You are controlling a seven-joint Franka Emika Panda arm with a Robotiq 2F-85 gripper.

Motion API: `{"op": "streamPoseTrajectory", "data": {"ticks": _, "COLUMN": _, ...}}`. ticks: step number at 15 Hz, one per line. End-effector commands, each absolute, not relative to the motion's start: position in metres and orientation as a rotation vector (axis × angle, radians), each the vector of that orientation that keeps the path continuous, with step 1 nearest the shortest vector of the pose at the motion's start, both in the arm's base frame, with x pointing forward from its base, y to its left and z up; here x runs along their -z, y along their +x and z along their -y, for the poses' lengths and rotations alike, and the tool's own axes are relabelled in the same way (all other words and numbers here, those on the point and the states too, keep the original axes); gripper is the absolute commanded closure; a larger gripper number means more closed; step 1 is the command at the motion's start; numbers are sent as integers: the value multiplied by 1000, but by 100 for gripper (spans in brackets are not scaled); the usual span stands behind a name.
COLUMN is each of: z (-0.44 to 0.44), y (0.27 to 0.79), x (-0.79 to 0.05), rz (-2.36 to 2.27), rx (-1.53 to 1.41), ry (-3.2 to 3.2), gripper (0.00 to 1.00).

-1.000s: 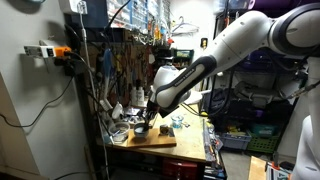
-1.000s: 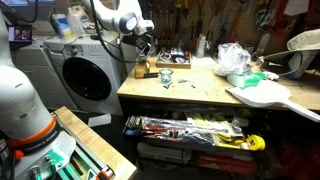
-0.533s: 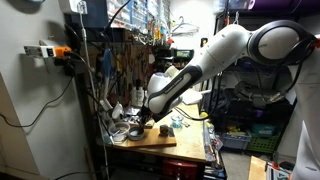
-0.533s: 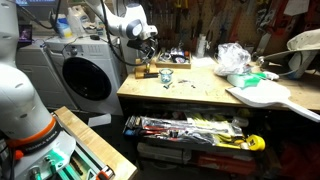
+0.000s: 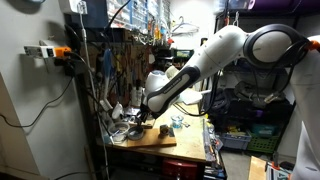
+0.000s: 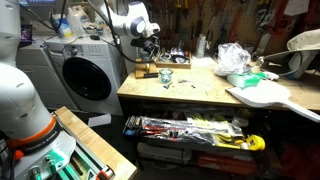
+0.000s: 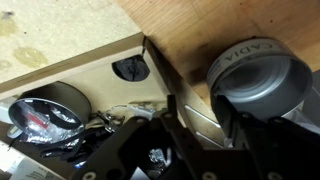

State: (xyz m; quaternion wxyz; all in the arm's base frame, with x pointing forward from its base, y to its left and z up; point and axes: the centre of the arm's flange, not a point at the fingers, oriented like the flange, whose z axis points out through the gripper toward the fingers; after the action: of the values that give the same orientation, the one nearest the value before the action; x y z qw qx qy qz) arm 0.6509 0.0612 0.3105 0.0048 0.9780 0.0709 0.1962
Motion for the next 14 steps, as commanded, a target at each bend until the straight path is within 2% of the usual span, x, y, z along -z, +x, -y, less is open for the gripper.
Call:
{"op": "streamPoseTrajectory", "data": {"ticks": 1, "z": -56, "y": 642, "x": -356, "rz": -195, "rx": -555, "ry": 3053, "gripper": 21}}
{"op": "streamPoseTrajectory", "data": {"ticks": 4, "z": -44, "y": 622, "x": -395, "rz": -152, "rx": -431, "ry": 3063, "gripper": 1}}
{"op": "streamPoseTrajectory", "data": {"ticks": 14, "z": 53, "y": 507, "x": -478, "rz": -145, "rx": -39, "ry": 3020, "gripper": 0}}
